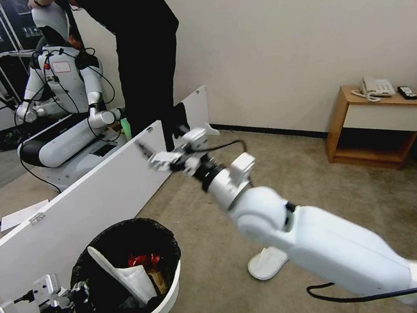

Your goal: Pick up the trash bin, then pick up the garbage from the floor and place it into the trash bin.

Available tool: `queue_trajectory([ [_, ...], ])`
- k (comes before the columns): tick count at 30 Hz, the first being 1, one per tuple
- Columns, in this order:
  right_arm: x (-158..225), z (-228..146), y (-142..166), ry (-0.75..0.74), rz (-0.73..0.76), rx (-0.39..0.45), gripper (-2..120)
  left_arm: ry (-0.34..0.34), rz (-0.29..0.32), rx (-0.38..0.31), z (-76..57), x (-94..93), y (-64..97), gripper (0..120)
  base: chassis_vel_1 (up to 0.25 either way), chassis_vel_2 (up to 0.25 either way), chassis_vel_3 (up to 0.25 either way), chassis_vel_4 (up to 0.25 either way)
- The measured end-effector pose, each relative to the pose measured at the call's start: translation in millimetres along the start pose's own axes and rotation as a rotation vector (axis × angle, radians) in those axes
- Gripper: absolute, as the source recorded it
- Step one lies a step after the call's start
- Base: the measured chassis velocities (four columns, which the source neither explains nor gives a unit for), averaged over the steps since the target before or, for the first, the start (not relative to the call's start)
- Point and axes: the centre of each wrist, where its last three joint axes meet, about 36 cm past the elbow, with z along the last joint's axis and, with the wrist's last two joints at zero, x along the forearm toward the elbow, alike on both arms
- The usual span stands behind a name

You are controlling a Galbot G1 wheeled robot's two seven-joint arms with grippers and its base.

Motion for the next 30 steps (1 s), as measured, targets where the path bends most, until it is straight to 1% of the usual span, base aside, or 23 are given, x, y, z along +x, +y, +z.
queue_trajectory([
  [1, 0, 0, 0, 0.000, 0.000, 0.000, 100, 0.000, 0.000, 0.000, 0.0, 0.0, 0.0, 2, 0.000, 0.000, 0.000, 0.000],
  [3, 23, -15, -34, -0.026, 0.108, 0.012, 100, -0.013, -0.026, -0.022, 2.4, -0.1, 1.7, 2, 0.000, 0.000, 0.000, 0.000],
  [4, 23, -15, -34, -0.026, 0.108, 0.012, 100, -0.013, -0.026, -0.022, 2.4, -0.1, 1.7, 2, 0.000, 0.000, 0.000, 0.000],
  [5, 37, -25, -57, -0.064, 0.185, 0.035, 100, -0.021, -0.050, -0.046, 5.2, 0.2, 3.5, 2, 0.000, 0.000, 0.000, 0.000],
  [6, 44, -32, -69, -0.088, 0.222, 0.052, 100, -0.026, -0.062, -0.055, 6.6, 0.4, 4.1, 2, 0.000, 0.000, 0.000, 0.000],
  [7, 44, -32, -69, -0.088, 0.222, 0.052, 100, -0.026, -0.062, -0.055, 6.6, 0.4, 4.1, 2, 0.000, 0.000, 0.000, 0.000],
  [8, 57, -46, -90, -0.131, 0.290, 0.087, 100, -0.033, -0.078, -0.067, 8.9, 0.9, 4.7, 2, 0.000, 0.000, 0.000, 0.000],
  [10, 74, -63, -106, -0.170, 0.355, 0.124, 100, -0.039, -0.091, -0.073, 11.4, 1.2, 4.8, 2, 0.000, 0.000, 0.000, 0.000],
  [11, 74, -63, -106, -0.170, 0.355, 0.124, 100, -0.039, -0.091, -0.073, 11.4, 1.2, 4.8, 2, 0.000, 0.000, 0.000, 0.000],
  [13, 96, -79, -121, -0.212, 0.423, 0.192, 100, -0.046, -0.101, -0.067, 14.1, 1.3, 4.9, 2, 0.000, 0.000, 0.000, 0.000],
  [14, 96, -79, -121, -0.212, 0.423, 0.192, 100, -0.046, -0.101, -0.067, 14.1, 1.3, 4.9, 2, 0.000, 0.000, 0.000, 0.000],
  [15, 115, -83, -128, -0.231, 0.462, 0.243, 100, -0.052, -0.108, -0.060, 16.4, 1.5, 4.7, 2, 0.000, 0.000, 0.000, 0.000],
  [16, 115, -83, -128, -0.231, 0.462, 0.243, 100, -0.052, -0.108, -0.060, 16.4, 1.5, 4.7, 2, 0.000, 0.000, 0.000, 0.000],
  [18, 144, -84, -128, -0.239, 0.524, 0.295, 100, -0.073, -0.130, -0.065, 21.4, 2.0, 4.6, 2, 0.000, 0.000, 0.000, 0.000],
  [19, 144, -84, -128, -0.239, 0.524, 0.295, 100, -0.073, -0.130, -0.065, 21.4, 2.0, 4.6, 2, 0.000, 0.000, 0.000, 0.000],
  [21, 166, -85, -126, -0.241, 0.575, 0.345, 100, -0.077, -0.137, -0.056, 25.4, 3.8, 3.3, 2, 0.000, 0.000, 0.000, 0.000],
  [22, 166, -85, -126, -0.241, 0.575, 0.345, 100, -0.077, -0.137, -0.056, 25.4, 3.8, 3.3, 2, 0.000, 0.000, 0.000, 0.000],
  [23, 176, -87, -124, -0.240, 0.598, 0.370, 100, -0.083, -0.141, -0.054, 27.0, 4.7, 2.7, 2, 0.000, 0.000, 0.000, 0.000],
  [24, 186, -86, -121, -0.236, 0.614, 0.382, 100, -0.090, -0.146, -0.052, 28.4, 5.5, 2.1, 2, 0.000, 0.000, 0.000, 0.000],
  [25, 186, -86, -121, -0.236, 0.614, 0.382, 100, -0.090, -0.146, -0.052, 28.4, 5.5, 2.1, 2, 0.000, 0.000, 0.000, 0.000],
  [27, 203, -84, -111, -0.221, 0.636, 0.410, 100, -0.095, -0.144, -0.046, 31.6, 7.4, -0.5, 2, 0.000, 0.000, 0.000, 0.000],
  [30, 210, -79, -107, -0.210, 0.642, 0.426, 100, -0.096, -0.143, -0.046, 33.5, 7.8, -1.8, 2, 0.000, 0.000, 0.000, 0.000],
])
